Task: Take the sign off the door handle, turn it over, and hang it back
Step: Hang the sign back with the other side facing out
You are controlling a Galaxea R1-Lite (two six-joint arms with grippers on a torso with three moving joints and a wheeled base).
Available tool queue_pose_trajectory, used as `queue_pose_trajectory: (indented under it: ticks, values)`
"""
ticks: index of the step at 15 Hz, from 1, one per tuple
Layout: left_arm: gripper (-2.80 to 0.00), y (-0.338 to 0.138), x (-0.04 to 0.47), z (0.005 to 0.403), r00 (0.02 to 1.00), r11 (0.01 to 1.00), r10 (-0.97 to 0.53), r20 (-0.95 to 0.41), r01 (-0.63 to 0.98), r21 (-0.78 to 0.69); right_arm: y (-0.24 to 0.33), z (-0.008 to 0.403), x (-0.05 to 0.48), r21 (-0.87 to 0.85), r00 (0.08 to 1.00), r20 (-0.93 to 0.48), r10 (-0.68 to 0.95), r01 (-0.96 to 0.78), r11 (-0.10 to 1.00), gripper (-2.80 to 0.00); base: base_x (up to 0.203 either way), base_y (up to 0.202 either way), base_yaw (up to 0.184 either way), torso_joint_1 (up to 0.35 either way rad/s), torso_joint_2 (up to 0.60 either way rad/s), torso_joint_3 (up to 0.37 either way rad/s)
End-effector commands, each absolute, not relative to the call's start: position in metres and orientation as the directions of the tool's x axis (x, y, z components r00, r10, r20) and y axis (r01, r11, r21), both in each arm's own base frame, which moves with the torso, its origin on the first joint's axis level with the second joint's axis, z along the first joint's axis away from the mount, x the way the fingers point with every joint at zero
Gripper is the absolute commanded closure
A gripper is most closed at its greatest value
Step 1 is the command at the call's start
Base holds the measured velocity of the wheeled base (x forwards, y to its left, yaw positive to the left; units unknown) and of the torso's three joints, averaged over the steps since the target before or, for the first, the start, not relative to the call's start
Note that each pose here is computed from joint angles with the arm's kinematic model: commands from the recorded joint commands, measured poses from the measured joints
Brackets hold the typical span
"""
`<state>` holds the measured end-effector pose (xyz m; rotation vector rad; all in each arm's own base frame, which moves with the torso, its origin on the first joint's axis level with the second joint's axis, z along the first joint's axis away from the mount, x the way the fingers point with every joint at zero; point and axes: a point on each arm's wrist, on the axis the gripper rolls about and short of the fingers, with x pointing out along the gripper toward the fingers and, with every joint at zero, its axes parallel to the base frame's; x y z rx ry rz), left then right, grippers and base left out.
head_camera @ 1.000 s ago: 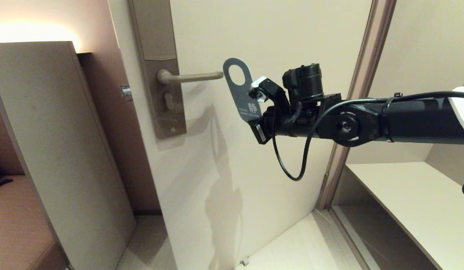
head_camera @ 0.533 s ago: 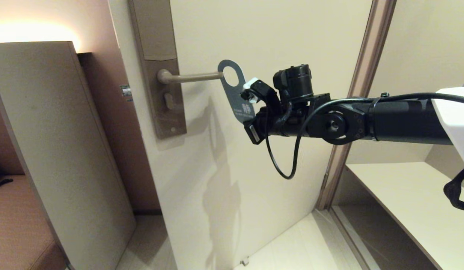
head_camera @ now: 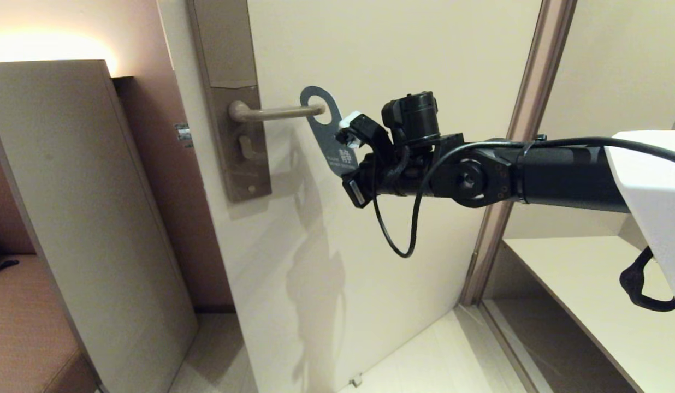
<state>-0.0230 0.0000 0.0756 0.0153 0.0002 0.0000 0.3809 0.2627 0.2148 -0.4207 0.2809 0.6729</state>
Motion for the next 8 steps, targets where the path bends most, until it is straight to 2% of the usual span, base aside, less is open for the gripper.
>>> queue_pose_trajectory:
  ticks: [1, 8]
  values:
    - [0.00, 0.000, -0.023, 0.076, 1.000, 1.000, 0.000, -0.002, 0.000, 0.015, 0.267, 0.213, 0.380, -0.287, 0.744, -0.382, 0.549, -0.660, 0.694, 0.00, 0.000, 0.000, 0.000, 0.000, 0.00, 0.000]
    - [0.00, 0.000, -0.023, 0.076, 1.000, 1.000, 0.000, -0.002, 0.000, 0.015, 0.295, 0.208, 0.362, -0.285, 0.699, -0.392, 0.598, -0.710, 0.643, 0.00, 0.000, 0.000, 0.000, 0.000, 0.00, 0.000]
